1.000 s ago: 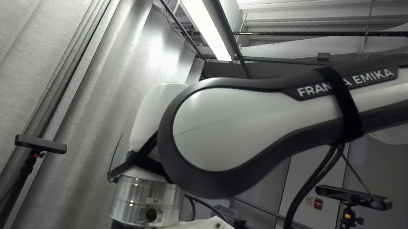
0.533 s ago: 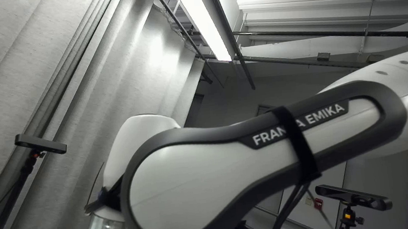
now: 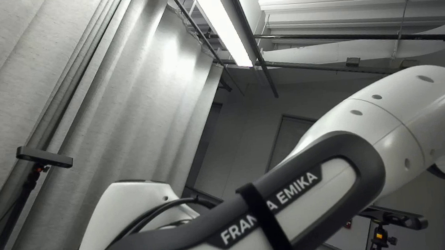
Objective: Pick up the blue cup and pour its contents in the white bowl
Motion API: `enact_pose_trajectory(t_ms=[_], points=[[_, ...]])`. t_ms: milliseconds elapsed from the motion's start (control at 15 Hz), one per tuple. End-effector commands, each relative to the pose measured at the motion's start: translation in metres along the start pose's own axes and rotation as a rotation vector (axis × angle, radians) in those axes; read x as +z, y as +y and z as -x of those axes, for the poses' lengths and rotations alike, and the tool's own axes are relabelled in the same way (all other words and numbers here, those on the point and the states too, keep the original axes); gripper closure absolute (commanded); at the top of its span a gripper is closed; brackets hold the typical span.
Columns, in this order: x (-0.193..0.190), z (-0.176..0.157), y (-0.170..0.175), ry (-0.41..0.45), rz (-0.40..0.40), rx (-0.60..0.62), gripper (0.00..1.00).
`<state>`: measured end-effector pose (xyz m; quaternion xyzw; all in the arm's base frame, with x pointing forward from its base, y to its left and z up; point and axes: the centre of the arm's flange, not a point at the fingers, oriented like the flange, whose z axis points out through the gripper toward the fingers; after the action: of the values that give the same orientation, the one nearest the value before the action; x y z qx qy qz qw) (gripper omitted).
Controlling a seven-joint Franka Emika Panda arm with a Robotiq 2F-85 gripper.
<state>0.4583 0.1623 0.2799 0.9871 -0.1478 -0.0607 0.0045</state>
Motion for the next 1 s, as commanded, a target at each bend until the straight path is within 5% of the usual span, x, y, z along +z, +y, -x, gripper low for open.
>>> enact_pose_trajectory(t_ms=[0, 667, 933], points=[[0.031, -0.013, -0.014, 0.034, -0.008, 0.068, 0.0], [0.064, -0.063, -0.04, 0.182, 0.083, 0.144, 0.0], [0.081, -0.073, -0.06, 0.153, 0.067, 0.178, 0.0]])
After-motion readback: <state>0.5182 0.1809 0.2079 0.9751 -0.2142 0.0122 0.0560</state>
